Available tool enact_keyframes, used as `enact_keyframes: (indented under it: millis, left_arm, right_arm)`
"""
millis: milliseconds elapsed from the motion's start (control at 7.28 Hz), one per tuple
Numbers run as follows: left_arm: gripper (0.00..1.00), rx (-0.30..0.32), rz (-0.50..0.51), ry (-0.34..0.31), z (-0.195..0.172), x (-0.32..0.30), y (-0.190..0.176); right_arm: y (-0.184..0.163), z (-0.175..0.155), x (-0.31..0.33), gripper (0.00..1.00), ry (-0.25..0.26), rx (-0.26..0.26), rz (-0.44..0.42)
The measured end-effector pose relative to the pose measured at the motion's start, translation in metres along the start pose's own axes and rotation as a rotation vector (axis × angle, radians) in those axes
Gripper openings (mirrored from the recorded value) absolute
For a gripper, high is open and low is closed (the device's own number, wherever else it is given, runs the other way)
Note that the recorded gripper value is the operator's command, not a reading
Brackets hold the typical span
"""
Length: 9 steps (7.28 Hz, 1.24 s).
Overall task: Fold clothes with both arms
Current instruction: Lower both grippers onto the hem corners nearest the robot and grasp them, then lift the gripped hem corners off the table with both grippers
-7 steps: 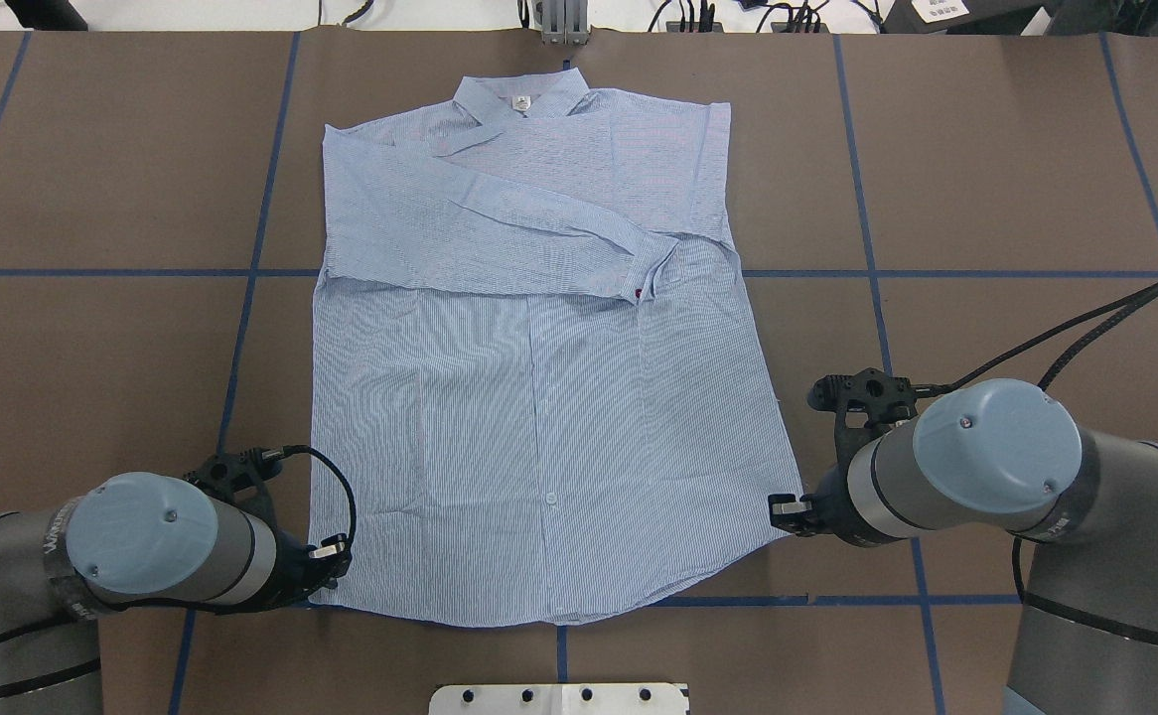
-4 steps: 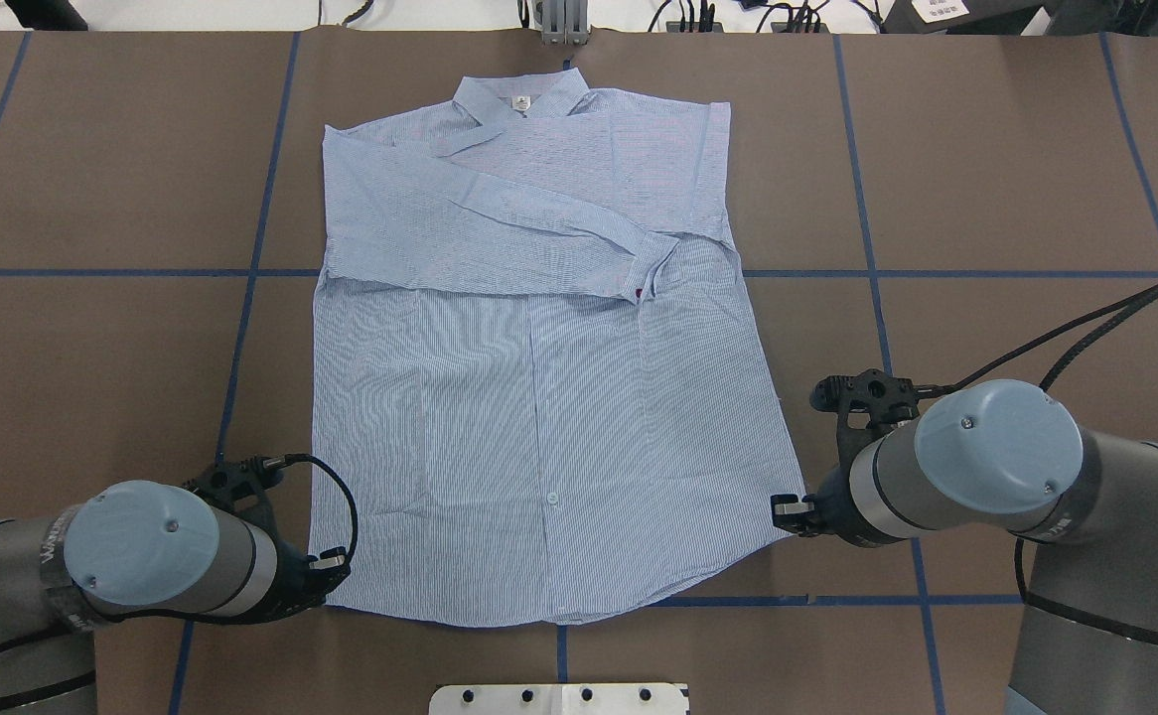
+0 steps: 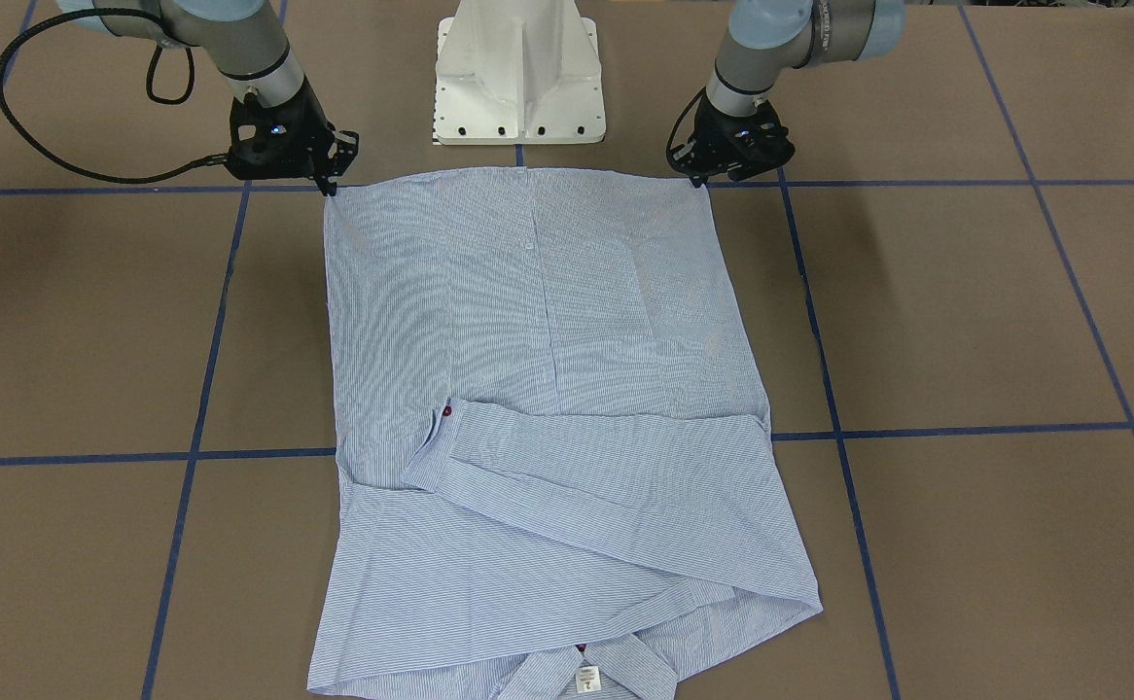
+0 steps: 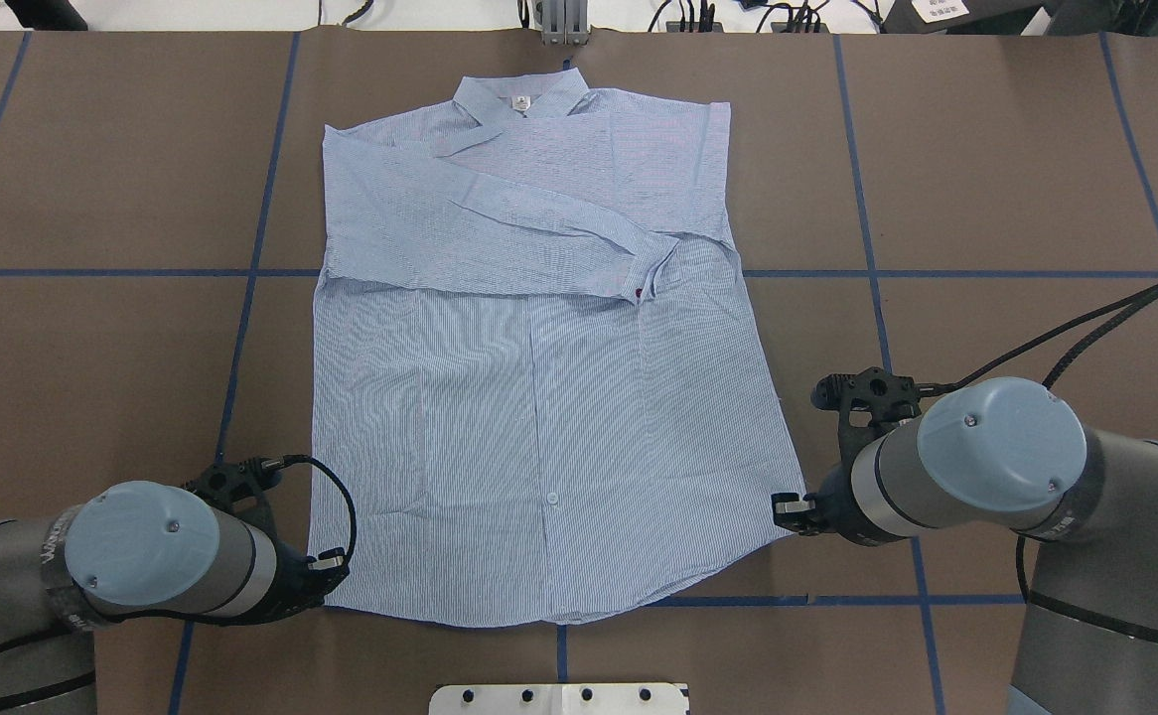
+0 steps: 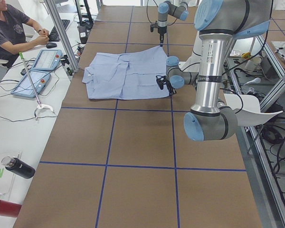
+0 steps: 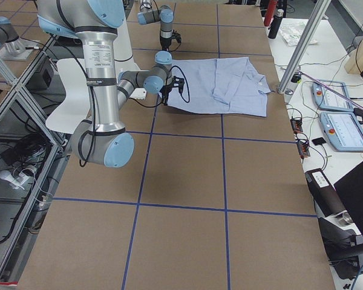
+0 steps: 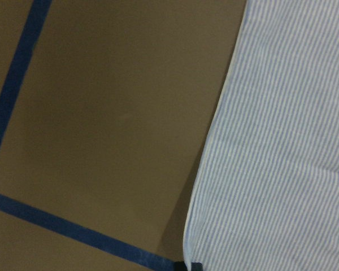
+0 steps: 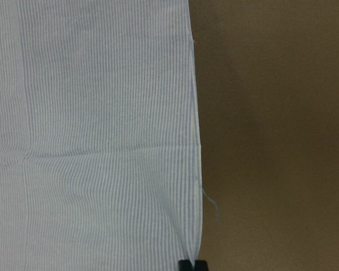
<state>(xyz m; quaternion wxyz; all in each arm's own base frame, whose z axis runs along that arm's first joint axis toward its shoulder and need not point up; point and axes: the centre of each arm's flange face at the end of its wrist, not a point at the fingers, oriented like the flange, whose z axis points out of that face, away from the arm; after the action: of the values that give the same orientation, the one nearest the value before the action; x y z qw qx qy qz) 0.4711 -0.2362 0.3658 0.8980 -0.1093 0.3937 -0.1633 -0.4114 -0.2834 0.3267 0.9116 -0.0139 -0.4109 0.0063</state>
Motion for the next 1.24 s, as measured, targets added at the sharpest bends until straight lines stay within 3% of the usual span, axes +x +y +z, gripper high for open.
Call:
enact_keyframes:
  millis: [549, 824, 1236]
  left_arm:
    - [0.0, -0.027, 0.026, 0.056, -0.048, 0.007, 0.015]
    - [0.0, -0.091, 0.054, 0.04, -0.079, 0.008, 0.045]
    - [0.0, -0.167, 0.114, 0.036, -0.096, 0.008, 0.089]
  right_arm:
    - [0.013, -0.03, 0.021, 0.0, -0.035, -0.067, 0.013]
    - [0.029, -0.036, 0.034, 0.0, -0.043, -0.167, 0.02]
    - [0.066, -0.058, 0.052, 0.0, -0.068, -0.338, 0.01]
